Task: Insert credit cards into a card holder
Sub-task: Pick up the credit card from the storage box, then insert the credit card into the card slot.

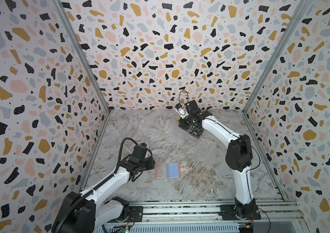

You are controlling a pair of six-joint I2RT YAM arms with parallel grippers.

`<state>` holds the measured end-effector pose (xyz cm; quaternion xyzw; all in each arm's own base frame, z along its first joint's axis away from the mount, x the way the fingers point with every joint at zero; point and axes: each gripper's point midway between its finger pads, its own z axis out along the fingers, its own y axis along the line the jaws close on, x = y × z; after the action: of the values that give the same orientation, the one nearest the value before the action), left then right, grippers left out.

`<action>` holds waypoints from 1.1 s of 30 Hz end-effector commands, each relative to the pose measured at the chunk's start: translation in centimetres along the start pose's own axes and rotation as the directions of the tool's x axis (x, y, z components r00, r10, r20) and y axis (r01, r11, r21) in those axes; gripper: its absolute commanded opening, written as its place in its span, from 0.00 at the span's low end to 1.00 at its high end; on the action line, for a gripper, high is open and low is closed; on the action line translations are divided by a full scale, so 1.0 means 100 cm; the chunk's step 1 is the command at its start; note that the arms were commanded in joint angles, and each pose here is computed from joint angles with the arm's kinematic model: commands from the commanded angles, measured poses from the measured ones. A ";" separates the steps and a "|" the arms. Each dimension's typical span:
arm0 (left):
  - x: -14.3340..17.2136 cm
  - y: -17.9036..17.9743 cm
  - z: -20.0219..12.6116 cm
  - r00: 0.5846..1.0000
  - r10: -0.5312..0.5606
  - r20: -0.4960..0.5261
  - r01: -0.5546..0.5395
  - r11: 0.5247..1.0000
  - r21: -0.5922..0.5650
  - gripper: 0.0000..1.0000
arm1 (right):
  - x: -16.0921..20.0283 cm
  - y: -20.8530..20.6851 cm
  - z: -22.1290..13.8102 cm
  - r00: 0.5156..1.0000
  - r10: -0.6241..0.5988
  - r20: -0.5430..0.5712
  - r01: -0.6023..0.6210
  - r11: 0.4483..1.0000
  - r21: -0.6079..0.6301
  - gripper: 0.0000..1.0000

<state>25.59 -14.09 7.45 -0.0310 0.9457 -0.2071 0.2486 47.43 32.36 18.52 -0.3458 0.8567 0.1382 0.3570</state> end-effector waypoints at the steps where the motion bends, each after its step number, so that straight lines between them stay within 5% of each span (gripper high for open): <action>1: -0.004 0.000 0.001 0.999 -0.027 0.019 0.026 1.000 0.006 0.31 | -0.039 0.023 -0.054 0.979 0.099 0.177 -0.082 0.992 -0.098 0.00; 4: -0.006 -0.010 0.002 0.997 -0.068 0.047 0.064 0.995 0.083 0.31 | -0.030 0.037 -0.074 0.963 0.175 0.203 -0.145 0.977 -0.156 0.00; 12: -0.006 -0.010 0.000 0.998 -0.054 0.045 0.051 0.996 0.075 0.31 | 0.022 0.101 -0.082 0.950 0.294 0.103 -0.258 0.927 -0.271 0.00; 18: 0.001 -0.007 0.001 0.999 -0.036 0.036 0.033 0.997 0.075 0.30 | 0.058 0.148 -0.091 0.869 0.489 0.071 -0.413 0.798 -0.440 0.00; 24: 0.018 -0.009 0.001 0.999 -0.026 0.018 0.024 0.992 0.122 0.31 | 0.102 0.180 -0.078 0.837 0.546 -0.012 -0.501 0.759 -0.416 0.00; 33: 0.029 -0.009 0.005 1.000 -0.018 0.004 0.018 0.990 0.138 0.25 | 0.144 0.222 -0.060 0.723 0.672 -0.161 -0.636 0.555 -0.537 0.00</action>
<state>23.35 -15.08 5.90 -0.0319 0.9341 -0.2603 0.2424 21.54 37.20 10.47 -0.1225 0.8610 0.4539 0.1939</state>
